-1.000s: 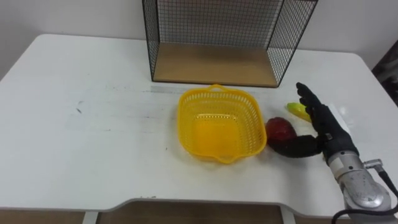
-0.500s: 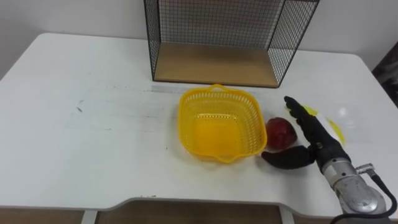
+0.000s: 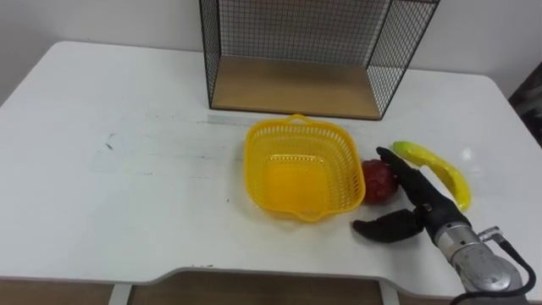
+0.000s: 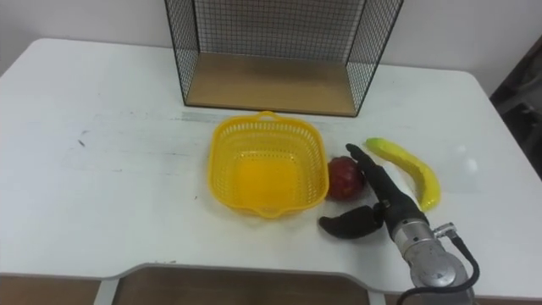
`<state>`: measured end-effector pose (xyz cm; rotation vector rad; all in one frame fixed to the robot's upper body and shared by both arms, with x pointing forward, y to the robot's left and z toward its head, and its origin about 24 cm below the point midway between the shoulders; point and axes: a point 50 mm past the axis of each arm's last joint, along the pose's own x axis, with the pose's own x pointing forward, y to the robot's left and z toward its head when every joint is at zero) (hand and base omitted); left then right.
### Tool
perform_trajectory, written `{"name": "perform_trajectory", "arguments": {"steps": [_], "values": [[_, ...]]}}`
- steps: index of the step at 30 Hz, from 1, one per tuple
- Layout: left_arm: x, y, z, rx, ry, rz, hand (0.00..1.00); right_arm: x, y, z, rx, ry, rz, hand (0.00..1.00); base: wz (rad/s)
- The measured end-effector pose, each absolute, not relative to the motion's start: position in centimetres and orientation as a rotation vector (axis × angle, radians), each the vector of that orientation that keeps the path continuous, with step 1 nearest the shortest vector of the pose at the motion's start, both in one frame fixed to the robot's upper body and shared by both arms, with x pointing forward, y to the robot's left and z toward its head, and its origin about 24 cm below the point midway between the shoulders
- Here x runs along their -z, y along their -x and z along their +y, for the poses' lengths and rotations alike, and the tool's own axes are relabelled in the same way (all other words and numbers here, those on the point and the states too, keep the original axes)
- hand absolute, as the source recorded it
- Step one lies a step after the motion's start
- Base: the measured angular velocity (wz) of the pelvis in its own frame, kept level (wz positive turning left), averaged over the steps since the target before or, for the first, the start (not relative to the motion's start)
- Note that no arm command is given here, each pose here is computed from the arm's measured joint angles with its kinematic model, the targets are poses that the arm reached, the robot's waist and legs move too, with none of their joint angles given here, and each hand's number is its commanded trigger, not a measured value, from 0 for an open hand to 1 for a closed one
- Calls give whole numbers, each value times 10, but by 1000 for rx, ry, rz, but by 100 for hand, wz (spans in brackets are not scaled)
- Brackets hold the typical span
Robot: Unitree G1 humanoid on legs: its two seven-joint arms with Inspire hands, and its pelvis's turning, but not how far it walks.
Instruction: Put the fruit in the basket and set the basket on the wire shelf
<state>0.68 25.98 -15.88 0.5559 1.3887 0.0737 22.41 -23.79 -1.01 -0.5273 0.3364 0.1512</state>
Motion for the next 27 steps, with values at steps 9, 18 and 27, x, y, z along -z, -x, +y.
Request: {"name": "perform_trajectory", "arguments": {"steps": [9, 18, 27], "values": [[158, -7, 261, -75, -559, 1389, 0, 12, -232, -242, -139, 523, 349, 0, 7], [158, -10, 263, -60, -549, 1387, 0, 18, -238, -246, -129, 522, 378, 3, 5], [158, -8, 266, -49, -542, 1411, 0, 14, -246, -256, -84, 571, 389, 100, 2]]}}
